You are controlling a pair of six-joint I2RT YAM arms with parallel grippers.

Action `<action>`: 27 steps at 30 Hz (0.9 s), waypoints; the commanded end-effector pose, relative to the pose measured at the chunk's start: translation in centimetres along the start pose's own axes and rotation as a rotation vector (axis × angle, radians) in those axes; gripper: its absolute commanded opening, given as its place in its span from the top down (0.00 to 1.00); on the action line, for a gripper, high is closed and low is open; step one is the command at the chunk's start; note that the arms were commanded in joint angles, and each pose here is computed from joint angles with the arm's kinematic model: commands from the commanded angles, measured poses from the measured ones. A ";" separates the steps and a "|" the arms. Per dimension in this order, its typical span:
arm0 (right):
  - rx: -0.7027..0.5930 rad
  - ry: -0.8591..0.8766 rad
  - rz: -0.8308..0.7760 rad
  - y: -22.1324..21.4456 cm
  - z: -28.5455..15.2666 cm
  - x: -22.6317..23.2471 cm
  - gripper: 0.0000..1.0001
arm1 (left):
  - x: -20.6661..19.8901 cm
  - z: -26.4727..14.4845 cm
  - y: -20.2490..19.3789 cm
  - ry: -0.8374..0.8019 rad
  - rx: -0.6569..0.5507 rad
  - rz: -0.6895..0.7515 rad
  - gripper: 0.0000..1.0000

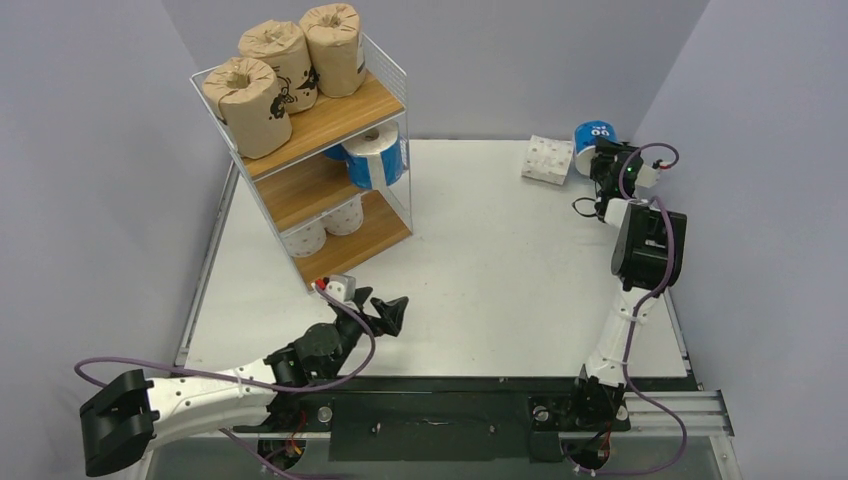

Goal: Place and organize the paper towels onto the shelf
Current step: Pick up the paper towel from the corner of the board.

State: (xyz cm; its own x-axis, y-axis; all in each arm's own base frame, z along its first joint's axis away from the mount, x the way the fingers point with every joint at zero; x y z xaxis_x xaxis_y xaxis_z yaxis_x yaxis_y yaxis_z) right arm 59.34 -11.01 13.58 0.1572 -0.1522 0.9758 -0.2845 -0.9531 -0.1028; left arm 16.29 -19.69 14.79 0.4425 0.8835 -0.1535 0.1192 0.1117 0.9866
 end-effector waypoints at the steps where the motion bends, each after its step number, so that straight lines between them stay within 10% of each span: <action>1: 0.111 0.301 -0.028 -3.7 -5.3 11.2 0.78 | 0.0 -0.7 0.7 -0.011 0.000 -0.024 0.02; 16: 0.249 0.241 -0.307 -10.0 -21.9 11.6 0.81 | 1.1 -3.0 0.9 -0.014 -0.002 -0.129 0.05; 27: 0.339 0.045 -1.013 -14.6 -38.2 6.5 0.82 | 4.0 -4.4 4.5 0.177 0.012 -0.038 0.05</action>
State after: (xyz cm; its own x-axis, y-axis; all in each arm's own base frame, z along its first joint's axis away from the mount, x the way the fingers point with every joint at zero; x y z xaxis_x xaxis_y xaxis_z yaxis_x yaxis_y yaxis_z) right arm 32.67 13.96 28.60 0.0757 0.5595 0.8254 0.2628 -0.8097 0.5248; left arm 14.43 -15.32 15.76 0.3461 0.9145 -0.2094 0.1857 0.1520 0.9708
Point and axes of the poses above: each gripper's point midway between its finger pads, its own z axis out along the fingers, its own x axis along the line the jaws close on, y = z × x, the point moved 5 cm from there along -z, back along the fingers, and after that the axes turned 15 degrees about z, right-handed, at the moved point
